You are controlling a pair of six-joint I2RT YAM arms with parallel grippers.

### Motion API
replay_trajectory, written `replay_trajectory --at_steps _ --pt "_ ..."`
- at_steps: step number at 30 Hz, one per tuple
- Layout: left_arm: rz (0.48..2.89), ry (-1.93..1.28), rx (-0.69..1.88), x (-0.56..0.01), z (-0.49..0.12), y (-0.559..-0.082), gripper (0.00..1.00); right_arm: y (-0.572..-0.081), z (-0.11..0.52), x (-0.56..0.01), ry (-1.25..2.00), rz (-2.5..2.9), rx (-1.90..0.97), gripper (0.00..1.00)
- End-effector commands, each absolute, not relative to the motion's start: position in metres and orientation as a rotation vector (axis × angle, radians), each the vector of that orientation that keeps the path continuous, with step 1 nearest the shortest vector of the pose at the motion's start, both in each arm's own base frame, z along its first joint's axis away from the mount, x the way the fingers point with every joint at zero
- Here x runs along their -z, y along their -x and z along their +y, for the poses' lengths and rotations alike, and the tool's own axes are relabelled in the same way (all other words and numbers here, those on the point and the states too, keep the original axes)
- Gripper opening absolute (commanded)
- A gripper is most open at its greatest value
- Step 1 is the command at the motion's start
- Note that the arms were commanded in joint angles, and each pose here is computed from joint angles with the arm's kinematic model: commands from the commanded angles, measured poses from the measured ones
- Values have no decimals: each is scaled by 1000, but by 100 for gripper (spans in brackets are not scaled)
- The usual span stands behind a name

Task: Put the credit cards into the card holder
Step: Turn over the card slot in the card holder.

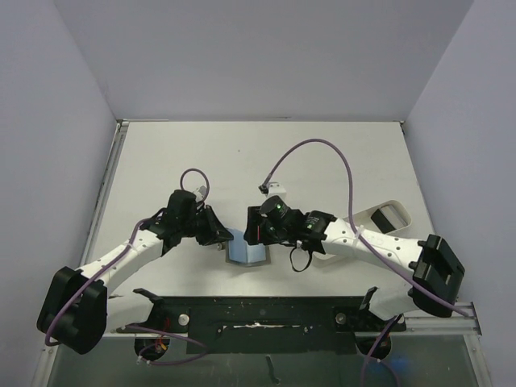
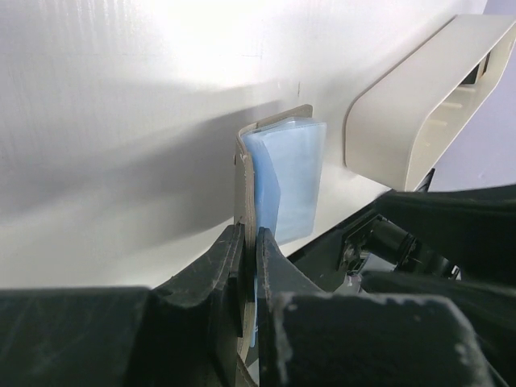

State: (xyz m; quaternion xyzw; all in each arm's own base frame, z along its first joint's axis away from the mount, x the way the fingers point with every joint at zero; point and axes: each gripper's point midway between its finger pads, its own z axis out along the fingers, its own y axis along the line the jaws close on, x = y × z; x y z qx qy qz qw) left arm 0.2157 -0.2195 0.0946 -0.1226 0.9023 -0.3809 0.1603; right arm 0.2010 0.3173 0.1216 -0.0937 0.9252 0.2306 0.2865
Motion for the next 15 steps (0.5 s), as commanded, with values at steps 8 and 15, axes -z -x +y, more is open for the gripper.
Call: replay_trajectory --at_steps 8,15 --pt "2473 330 1192 -126 -229 -227 0 -190 367 -145 321 2388 -919 67" --pt "2440 332 1220 -135 -230 -226 0 -187 364 -119 305 2462 -864 68"
